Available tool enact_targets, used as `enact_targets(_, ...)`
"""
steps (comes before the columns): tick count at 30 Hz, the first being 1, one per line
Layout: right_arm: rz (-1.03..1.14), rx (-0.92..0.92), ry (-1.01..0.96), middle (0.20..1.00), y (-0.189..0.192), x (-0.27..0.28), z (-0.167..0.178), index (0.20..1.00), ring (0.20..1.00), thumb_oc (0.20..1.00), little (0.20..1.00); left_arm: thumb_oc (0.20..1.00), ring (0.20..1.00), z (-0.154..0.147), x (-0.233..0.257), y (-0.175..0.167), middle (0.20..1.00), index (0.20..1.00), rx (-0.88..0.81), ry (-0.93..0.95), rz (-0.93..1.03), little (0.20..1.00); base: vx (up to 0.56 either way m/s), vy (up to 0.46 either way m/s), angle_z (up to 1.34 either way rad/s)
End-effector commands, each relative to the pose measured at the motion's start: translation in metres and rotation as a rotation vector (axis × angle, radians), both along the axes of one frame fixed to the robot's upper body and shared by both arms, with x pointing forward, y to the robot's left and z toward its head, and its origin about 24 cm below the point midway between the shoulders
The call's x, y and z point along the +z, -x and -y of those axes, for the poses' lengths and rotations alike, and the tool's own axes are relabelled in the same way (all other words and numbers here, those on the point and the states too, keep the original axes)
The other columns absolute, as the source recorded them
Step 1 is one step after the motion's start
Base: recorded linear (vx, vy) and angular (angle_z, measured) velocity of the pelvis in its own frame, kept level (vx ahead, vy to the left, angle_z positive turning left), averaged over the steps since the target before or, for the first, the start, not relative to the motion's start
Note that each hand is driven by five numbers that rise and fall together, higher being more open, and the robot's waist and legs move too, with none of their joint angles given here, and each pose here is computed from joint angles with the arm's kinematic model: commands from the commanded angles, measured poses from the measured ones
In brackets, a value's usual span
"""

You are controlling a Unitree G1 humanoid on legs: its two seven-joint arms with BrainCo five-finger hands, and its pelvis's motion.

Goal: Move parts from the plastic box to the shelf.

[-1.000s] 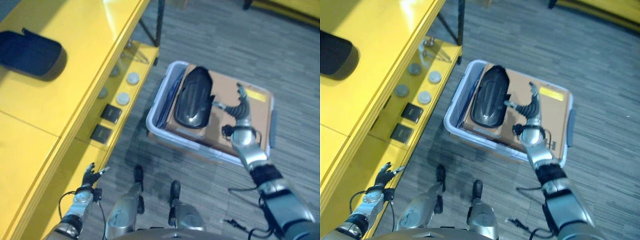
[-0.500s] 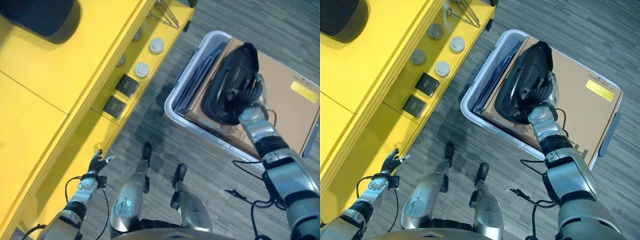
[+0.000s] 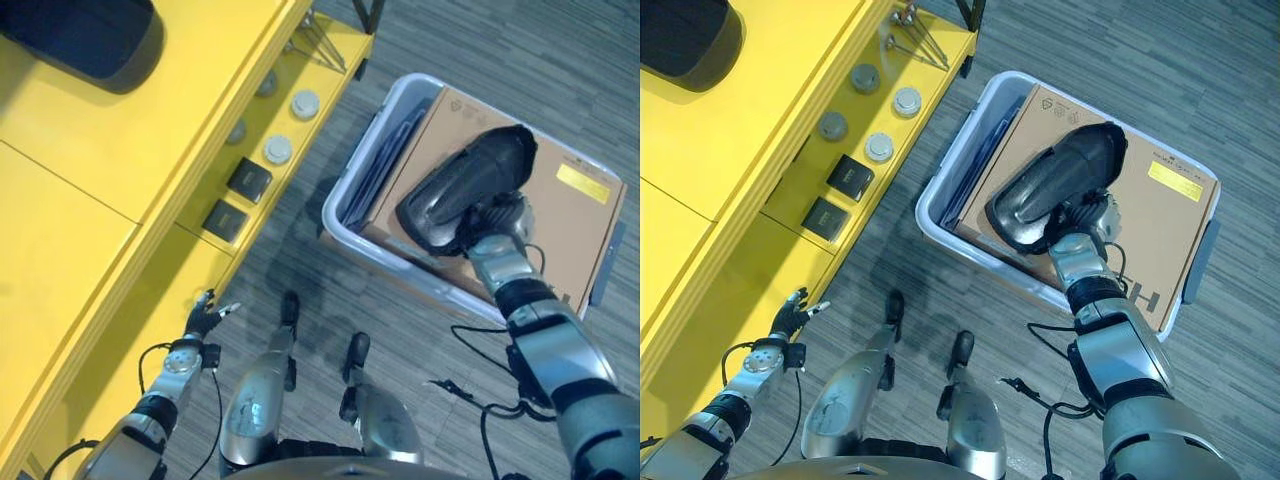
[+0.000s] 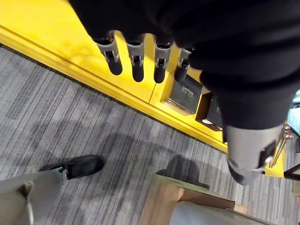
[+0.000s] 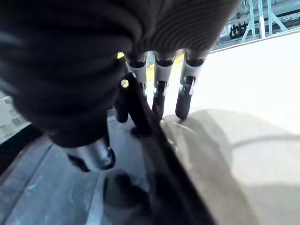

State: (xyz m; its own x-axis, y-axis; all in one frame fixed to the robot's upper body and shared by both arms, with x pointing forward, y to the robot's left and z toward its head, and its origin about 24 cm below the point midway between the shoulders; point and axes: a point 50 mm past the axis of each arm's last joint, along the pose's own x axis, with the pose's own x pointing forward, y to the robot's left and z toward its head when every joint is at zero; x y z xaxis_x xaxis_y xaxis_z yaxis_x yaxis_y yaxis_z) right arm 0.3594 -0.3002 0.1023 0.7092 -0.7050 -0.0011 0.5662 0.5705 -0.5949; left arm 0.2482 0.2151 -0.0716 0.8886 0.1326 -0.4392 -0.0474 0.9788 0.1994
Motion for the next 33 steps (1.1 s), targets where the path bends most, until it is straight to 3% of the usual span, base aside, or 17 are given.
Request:
enact_targets(1, -0.078, -0.029, -0.115, 0.200, 0.025, -0.049, 0.006, 0.200, 0.200, 0.200, 0.200, 1.000, 1.000, 0.005, -0.002, 0.002, 1.000, 1.000, -0.016, 0.013, 0.019, 1.000, 0.00, 0.000, 0.00)
enact_targets(11, 0.159, -0.016, -0.002, 0.200, 0.049, -0.040, 0.010, 0.200, 0.200, 0.200, 0.200, 1.000, 1.000, 0.004, 0.043, -0.017, 1.000, 1.000, -0.082, -0.007, 0.196, 1.000, 0.06, -0.043, -0.01)
enact_targets(14, 0.198, 0.049, 0.111, 0.200, 0.055, -0.027, 0.012, 0.200, 0.200, 0.200, 0.200, 1.000, 1.000, 0.006, 0.067, -0.027, 1.000, 1.000, -0.133, -0.023, 0.261, 1.000, 0.05, -0.055, -0.04)
enact_targets(16, 0.218, 0.142, 0.292, 0.200, 0.056, -0.005, 0.008, 0.200, 0.200, 0.200, 0.200, 1.000, 1.000, 0.011, 0.093, -0.038, 1.000, 1.000, -0.201, -0.052, 0.324, 1.000, 0.09, -0.073, -0.11)
enact_targets(17, 0.239, 0.215, 0.435, 0.200, 0.056, 0.014, 0.004, 0.200, 0.200, 0.200, 0.200, 1.000, 1.000, 0.016, 0.112, -0.046, 1.000, 1.000, -0.261, -0.049, 0.367, 1.000, 0.06, -0.072, -0.18)
enact_targets(24, 0.312, 0.432, 0.903, 0.200, 0.050, 0.086, -0.020, 0.200, 0.200, 0.200, 0.200, 1.000, 1.000, 0.048, 0.165, -0.069, 1.000, 1.000, -0.468, -0.004, 0.441, 1.000, 0.01, -0.057, -0.09)
enact_targets(29, 0.365, 0.494, 1.030, 0.200, 0.046, 0.115, -0.036, 0.200, 0.200, 0.200, 0.200, 1.000, 1.000, 0.077, 0.181, -0.075, 1.000, 1.000, -0.562, 0.111, 0.442, 1.000, -0.01, -0.030, -0.05)
enact_targets(33, 0.437, 0.545, 0.987, 0.200, 0.040, 0.130, -0.051, 0.200, 0.200, 0.200, 0.200, 1.000, 1.000, 0.106, 0.191, -0.080, 1.000, 1.000, -0.636, 0.102, 0.471, 1.000, -0.01, -0.011, -0.03)
